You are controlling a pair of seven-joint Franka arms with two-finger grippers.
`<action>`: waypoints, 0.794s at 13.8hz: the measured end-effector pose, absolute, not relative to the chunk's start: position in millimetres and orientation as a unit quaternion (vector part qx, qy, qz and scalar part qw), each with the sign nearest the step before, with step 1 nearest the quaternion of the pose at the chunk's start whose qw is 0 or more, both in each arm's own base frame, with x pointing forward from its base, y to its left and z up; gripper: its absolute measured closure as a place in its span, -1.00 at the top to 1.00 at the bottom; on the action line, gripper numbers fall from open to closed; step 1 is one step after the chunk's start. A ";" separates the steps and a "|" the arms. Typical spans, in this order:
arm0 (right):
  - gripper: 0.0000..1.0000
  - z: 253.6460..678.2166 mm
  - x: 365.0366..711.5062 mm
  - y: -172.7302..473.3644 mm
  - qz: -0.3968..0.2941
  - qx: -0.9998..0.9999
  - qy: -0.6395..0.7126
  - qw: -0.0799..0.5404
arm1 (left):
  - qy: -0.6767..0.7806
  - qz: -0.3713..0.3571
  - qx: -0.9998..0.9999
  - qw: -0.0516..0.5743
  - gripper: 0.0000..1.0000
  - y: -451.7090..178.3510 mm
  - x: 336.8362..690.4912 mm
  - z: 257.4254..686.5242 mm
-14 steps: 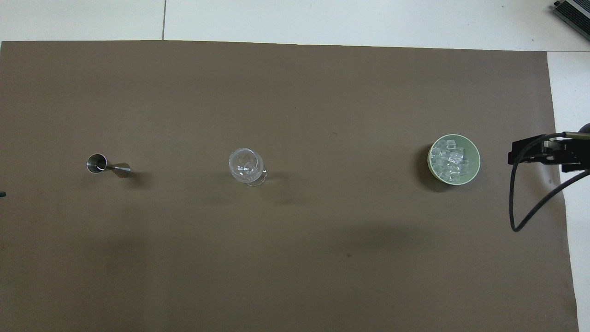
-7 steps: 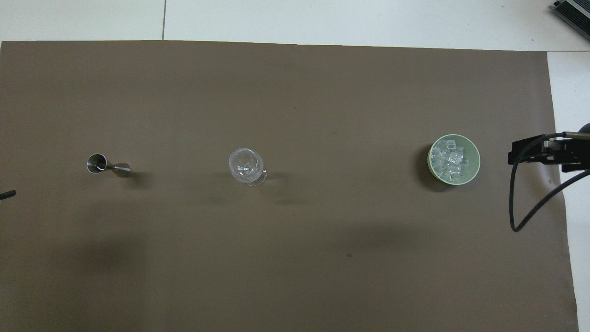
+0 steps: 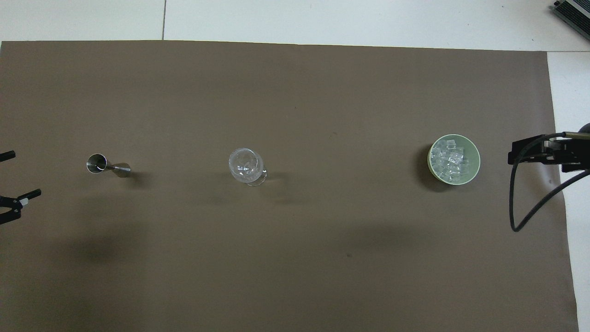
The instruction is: Pour wine and add ice with both arms
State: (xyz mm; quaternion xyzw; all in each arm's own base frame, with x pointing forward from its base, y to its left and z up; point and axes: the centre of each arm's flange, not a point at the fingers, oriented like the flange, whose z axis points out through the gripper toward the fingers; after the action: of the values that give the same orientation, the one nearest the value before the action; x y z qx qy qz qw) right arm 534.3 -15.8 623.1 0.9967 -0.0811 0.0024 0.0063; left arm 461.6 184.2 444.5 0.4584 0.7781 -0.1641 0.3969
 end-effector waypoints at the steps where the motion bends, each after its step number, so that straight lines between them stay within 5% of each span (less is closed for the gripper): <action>1: 1.00 623.1 534.3 -15.8 0.002 0.997 -0.081 0.006 | 0.782 -0.171 0.450 0.396 1.00 183.8 461.0 434.9; 11: 1.00 623.1 534.3 -15.8 0.002 0.997 -0.081 0.006 | 0.759 -0.182 0.441 0.443 1.00 169.9 437.7 347.7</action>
State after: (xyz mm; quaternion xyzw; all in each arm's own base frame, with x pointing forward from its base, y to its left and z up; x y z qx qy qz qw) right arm 534.3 -15.8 623.1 0.9967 -0.0811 0.0024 0.0063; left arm 437.7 169.9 347.7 0.4414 0.7590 -0.1817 0.4428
